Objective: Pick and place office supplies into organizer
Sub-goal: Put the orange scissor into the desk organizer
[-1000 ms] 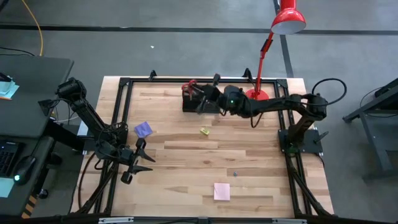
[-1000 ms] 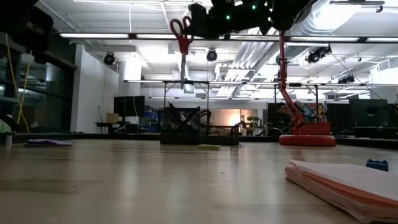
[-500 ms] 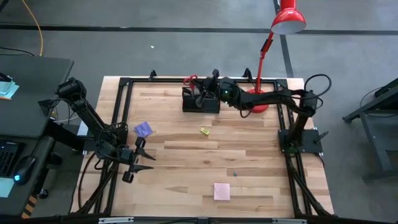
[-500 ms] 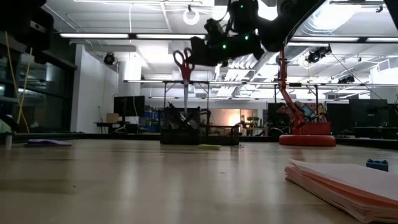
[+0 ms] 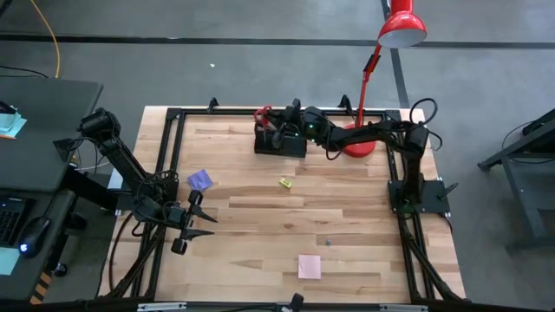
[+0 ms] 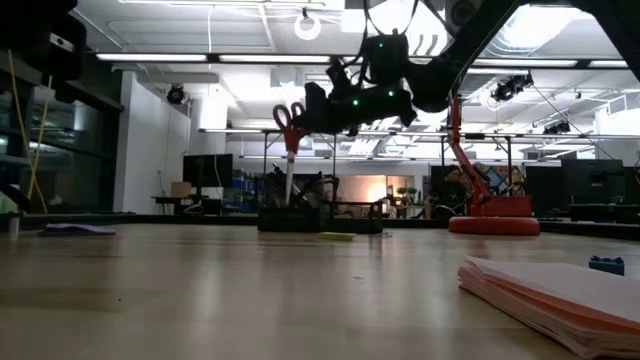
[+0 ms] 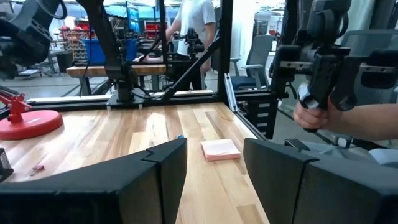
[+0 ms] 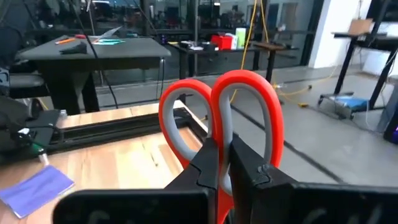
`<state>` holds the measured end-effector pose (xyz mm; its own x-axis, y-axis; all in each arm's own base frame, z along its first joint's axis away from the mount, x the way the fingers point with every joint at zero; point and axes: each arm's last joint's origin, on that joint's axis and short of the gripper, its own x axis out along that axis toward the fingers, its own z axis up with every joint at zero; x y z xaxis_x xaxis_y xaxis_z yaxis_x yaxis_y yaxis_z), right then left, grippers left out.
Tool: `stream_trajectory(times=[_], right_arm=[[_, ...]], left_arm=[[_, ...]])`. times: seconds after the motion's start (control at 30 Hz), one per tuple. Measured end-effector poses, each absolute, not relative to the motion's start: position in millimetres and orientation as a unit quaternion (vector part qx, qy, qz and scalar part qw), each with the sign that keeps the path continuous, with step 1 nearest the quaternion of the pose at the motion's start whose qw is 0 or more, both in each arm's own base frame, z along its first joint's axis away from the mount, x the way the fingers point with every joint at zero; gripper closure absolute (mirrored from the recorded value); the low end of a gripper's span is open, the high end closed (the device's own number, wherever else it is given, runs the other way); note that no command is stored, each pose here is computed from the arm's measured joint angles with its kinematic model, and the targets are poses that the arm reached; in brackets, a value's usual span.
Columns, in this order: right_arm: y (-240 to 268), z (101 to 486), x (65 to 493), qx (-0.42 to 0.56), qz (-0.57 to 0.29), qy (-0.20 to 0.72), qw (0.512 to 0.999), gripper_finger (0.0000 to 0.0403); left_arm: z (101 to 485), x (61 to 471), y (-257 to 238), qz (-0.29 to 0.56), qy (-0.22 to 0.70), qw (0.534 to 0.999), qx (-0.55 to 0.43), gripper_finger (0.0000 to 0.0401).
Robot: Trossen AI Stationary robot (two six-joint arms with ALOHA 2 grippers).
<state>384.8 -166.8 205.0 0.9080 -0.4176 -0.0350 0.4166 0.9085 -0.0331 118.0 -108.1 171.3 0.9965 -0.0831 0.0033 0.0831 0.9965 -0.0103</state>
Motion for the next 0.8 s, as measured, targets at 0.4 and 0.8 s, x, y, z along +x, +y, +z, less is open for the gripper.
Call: stream_trajectory(times=[0.4,0.8], right_arm=[[-158.9,209.2,389.7,-0.044,-0.178,-0.021,0.983,0.0403],[-148.9,220.3,391.9,-0.107,-0.21,-0.054,0.97,0.0403]], left_arm=[[171.3,118.1,-107.8,-0.036,-0.001,0.999,-0.004,0.0251],[169.1,118.0,-107.7,-0.036,0.007,0.999,0.004,0.0251]])
